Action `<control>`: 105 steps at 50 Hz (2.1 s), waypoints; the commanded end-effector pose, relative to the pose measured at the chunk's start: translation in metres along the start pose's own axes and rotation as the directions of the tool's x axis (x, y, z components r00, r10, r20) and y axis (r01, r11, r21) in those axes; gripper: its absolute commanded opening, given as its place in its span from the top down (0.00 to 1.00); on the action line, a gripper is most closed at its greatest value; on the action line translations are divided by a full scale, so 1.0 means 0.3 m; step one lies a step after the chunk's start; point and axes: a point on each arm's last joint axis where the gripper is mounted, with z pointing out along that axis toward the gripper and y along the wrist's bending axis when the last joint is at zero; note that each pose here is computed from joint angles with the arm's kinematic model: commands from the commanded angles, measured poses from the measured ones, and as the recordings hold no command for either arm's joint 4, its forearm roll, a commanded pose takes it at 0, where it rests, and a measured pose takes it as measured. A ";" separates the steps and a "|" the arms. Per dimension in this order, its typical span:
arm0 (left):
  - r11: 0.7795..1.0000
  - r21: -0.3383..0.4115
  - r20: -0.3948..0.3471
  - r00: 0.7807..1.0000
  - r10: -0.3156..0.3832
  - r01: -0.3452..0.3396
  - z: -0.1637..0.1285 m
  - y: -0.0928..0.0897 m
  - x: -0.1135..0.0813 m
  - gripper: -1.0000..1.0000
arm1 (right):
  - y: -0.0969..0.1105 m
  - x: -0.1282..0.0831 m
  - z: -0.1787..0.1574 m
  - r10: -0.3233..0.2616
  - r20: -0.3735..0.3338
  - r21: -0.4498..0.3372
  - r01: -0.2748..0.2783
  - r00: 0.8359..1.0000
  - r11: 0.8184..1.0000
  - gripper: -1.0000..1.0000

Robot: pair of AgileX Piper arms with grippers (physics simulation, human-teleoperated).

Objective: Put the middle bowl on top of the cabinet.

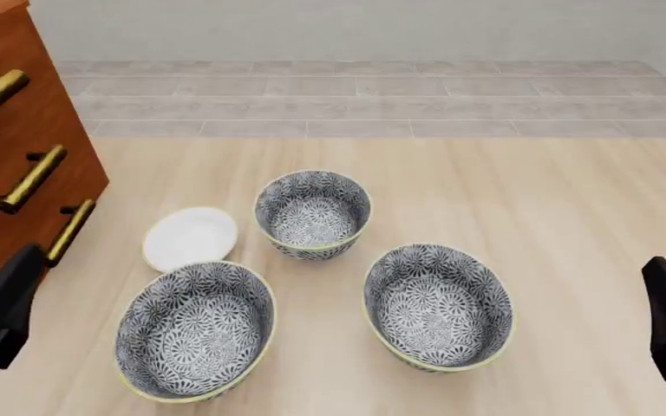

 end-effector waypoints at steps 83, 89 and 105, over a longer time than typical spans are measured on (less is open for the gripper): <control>0.776 0.624 -0.334 0.867 0.370 -0.090 0.359 -0.411 -0.192 0.00 | -0.007 0.007 0.007 -0.007 -0.023 0.036 0.008 1.000 0.999 0.00; 0.756 0.648 -0.331 0.859 0.391 -0.094 0.357 -0.434 -0.185 0.00 | -0.006 0.008 0.007 -0.011 -0.027 0.032 0.012 1.000 0.999 0.00; 0.738 0.672 -0.351 0.850 0.392 -0.063 0.386 -0.501 -0.173 0.00 | -0.008 0.008 0.007 -0.015 -0.029 0.041 0.016 0.999 0.999 0.00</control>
